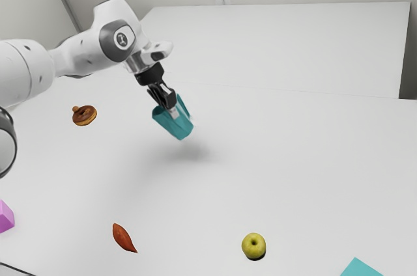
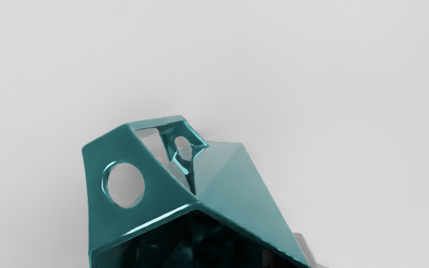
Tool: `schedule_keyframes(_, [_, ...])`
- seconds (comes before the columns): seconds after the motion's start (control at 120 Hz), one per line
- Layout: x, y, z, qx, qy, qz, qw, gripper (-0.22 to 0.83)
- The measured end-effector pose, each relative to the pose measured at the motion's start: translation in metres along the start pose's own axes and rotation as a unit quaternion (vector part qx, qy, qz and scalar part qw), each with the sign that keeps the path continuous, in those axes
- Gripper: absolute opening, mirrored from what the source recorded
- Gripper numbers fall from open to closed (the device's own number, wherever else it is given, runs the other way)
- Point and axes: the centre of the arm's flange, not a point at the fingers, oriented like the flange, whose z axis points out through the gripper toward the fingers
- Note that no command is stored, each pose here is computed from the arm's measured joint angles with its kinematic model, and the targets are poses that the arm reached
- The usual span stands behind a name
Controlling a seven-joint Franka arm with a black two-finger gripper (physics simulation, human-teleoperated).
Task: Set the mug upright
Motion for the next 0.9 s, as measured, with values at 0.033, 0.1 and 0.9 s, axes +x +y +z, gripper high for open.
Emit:
schedule_keyframes(0.033, [-0.002, -0.001, -0.004, 0.026, -0.007, -0.001, 1.0, -0.17])
schedule_keyframes(0.1, [-0.007, -0.004, -0.003, 0.06, -0.018, -0.009, 0.998, -0.17])
schedule_keyframes(0.9, [-0.025, -0.026, 0.071, 0.136, -0.047, -0.095, 0.985, 0.2])
